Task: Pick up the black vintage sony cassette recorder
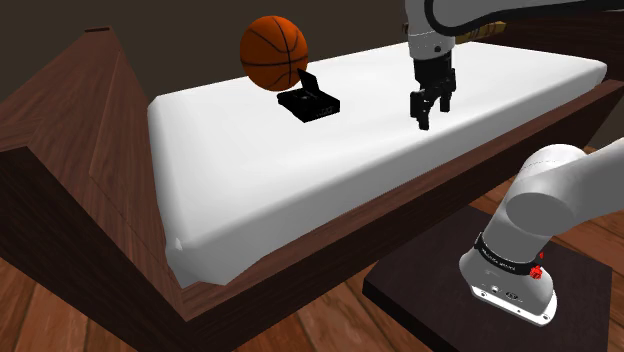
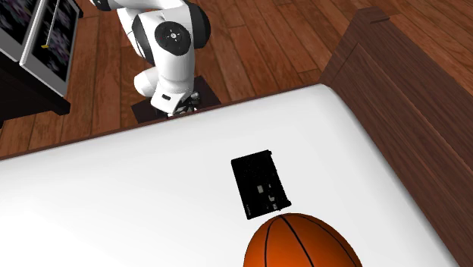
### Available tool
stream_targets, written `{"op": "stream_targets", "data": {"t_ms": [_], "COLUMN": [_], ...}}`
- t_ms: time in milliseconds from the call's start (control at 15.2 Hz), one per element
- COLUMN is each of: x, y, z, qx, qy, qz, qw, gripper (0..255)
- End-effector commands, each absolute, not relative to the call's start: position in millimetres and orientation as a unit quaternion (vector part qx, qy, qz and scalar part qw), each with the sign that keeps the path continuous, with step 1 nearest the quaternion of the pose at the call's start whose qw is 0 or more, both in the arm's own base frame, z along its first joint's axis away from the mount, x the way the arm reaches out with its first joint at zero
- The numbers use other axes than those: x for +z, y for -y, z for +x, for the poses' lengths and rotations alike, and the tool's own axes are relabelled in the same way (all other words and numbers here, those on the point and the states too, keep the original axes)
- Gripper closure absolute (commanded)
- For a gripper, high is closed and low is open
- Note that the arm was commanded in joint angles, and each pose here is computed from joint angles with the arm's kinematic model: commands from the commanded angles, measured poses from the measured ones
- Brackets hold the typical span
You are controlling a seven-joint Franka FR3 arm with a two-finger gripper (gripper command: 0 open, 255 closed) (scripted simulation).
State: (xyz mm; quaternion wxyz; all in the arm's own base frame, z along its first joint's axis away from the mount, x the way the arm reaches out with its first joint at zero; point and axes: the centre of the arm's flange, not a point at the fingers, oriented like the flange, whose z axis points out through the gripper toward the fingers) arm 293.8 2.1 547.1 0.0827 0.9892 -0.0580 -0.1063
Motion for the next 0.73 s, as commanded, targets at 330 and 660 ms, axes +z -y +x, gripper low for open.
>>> {"op": "stream_targets", "data": {"t_ms": [330, 660], "x": [561.2, 576.8], "y": [-23.3, -42.6], "z": [351.4, 409.2], "qx": [-0.092, -0.077], "qy": [0.078, 0.098], "qz": [0.989, 0.988], "qw": [0.088, 0.093], "gripper": [0, 0]}}
